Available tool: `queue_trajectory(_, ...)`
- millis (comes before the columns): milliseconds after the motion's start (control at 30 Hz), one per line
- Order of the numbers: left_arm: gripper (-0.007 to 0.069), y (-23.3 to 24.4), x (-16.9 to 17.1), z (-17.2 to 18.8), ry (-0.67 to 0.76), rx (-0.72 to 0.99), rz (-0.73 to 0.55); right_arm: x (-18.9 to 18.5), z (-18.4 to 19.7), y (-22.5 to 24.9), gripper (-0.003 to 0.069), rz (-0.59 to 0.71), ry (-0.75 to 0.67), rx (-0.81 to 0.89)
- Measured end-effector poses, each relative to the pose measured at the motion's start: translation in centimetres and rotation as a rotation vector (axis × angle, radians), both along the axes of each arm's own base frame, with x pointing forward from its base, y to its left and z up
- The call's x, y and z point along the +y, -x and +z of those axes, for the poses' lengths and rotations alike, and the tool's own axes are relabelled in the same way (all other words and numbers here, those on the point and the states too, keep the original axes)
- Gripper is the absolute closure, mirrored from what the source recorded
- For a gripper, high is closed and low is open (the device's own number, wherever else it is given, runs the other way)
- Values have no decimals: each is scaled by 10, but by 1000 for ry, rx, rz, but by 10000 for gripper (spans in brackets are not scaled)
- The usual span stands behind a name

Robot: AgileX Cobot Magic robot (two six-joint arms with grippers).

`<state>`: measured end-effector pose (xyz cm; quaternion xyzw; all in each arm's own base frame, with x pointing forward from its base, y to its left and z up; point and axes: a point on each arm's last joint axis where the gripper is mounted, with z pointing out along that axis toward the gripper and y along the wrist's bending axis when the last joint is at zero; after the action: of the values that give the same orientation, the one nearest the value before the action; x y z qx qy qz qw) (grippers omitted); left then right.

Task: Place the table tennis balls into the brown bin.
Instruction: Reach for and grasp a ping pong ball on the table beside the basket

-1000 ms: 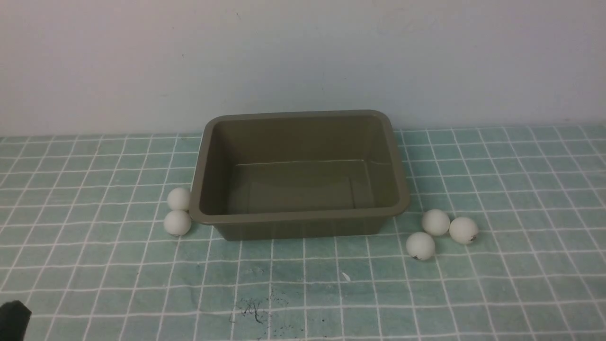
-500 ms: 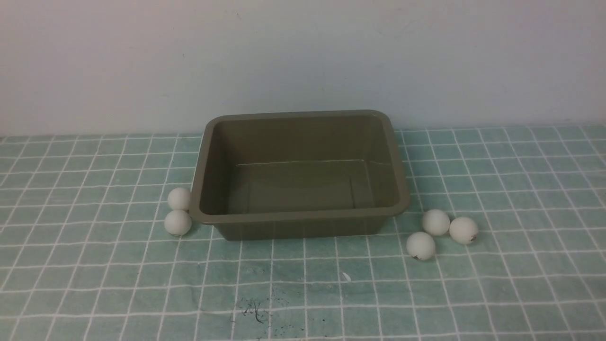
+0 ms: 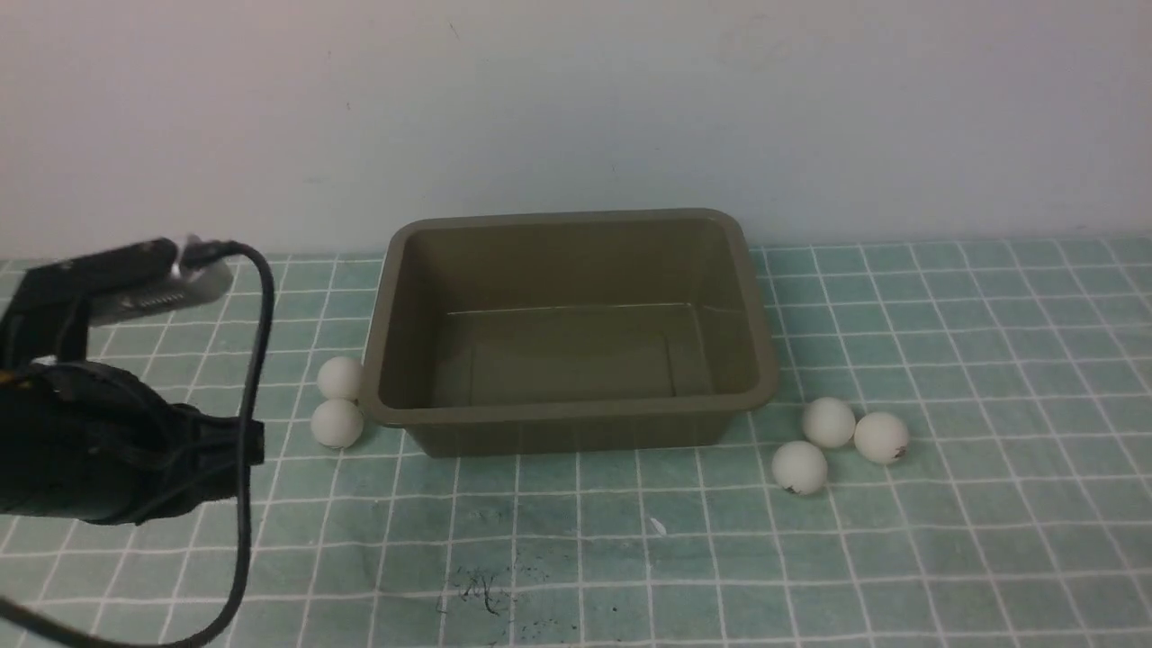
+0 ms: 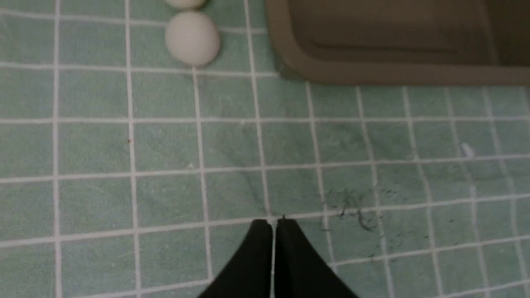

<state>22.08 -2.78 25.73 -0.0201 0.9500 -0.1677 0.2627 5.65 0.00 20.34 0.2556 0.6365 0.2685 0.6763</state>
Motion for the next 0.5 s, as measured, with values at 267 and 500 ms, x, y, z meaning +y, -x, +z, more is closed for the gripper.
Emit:
queue_trajectory(267,630,-52,4,-26,-60,16,-21,2,1,0,673,27,-39,31)
queue_trajectory(500,511,-108,5,-40,-96,25,-65,14,42,-9,673,184,188,310)
